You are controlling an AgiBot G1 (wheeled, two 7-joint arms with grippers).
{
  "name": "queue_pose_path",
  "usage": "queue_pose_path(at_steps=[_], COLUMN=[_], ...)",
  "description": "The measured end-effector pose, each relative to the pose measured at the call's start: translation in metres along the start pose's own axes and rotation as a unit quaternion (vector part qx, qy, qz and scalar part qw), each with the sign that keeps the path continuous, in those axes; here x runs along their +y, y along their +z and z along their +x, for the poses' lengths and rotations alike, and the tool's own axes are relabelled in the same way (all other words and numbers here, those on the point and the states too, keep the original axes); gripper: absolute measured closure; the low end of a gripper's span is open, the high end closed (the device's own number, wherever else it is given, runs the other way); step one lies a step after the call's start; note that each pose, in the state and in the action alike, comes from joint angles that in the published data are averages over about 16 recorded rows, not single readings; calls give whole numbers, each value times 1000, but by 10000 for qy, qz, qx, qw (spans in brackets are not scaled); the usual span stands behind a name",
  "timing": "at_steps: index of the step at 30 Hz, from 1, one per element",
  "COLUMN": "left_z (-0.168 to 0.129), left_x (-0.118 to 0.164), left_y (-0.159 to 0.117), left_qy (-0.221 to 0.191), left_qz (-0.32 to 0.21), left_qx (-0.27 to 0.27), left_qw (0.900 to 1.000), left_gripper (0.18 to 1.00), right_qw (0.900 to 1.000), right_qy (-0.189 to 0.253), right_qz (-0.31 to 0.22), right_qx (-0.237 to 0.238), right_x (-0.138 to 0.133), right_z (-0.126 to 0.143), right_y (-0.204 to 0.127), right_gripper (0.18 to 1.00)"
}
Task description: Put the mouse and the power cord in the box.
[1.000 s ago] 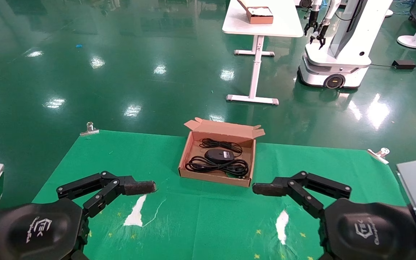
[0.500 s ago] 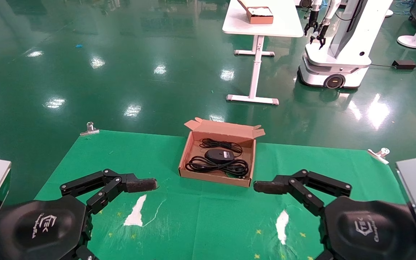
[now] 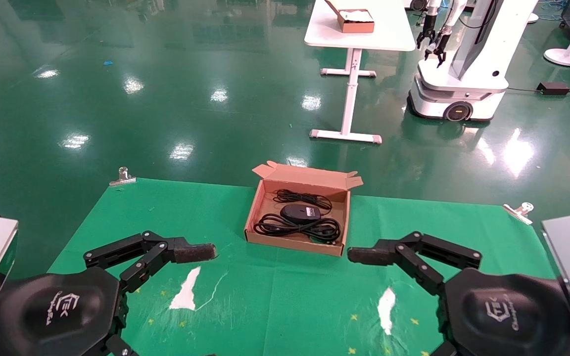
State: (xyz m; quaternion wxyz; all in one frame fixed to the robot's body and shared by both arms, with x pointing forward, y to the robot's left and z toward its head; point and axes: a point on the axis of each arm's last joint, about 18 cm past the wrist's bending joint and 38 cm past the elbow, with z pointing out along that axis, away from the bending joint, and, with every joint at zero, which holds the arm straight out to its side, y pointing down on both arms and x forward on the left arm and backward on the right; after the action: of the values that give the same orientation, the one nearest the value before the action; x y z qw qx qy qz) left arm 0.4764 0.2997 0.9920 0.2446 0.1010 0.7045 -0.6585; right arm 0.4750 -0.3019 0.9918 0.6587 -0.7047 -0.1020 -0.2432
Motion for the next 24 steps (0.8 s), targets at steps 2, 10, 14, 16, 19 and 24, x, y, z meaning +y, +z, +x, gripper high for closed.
queue_pose_path(at_steps=[2,10,14,16,19,24], left_z=[0,0,0,-1,-1,-1], left_x=[0,0,0,0,0,0], left_y=[0,0,0,0,0,0], left_qy=[0,1,1,1,0,0], left_qz=[-1,-2,-2,-2,-2,-2], left_qx=[-1,-4,-6,-7,-7,-8], left_qw=[10000,10000,10000,10000,10000,10000], left_gripper=[184,184,184,184,184,184], right_qw=[10000,10000,10000,10000,10000,10000], right_qy=[0,-1,-1,-1,-1,-1], right_qz=[0,-2,-2,-3,-3,-3], right_qx=[1,5,6,7,7,8], right_x=[0,0,0,0,0,0], right_z=[0,0,0,0,0,0], right_y=[0,0,0,0,0,0], right_gripper=[178,178,178,178,178,178])
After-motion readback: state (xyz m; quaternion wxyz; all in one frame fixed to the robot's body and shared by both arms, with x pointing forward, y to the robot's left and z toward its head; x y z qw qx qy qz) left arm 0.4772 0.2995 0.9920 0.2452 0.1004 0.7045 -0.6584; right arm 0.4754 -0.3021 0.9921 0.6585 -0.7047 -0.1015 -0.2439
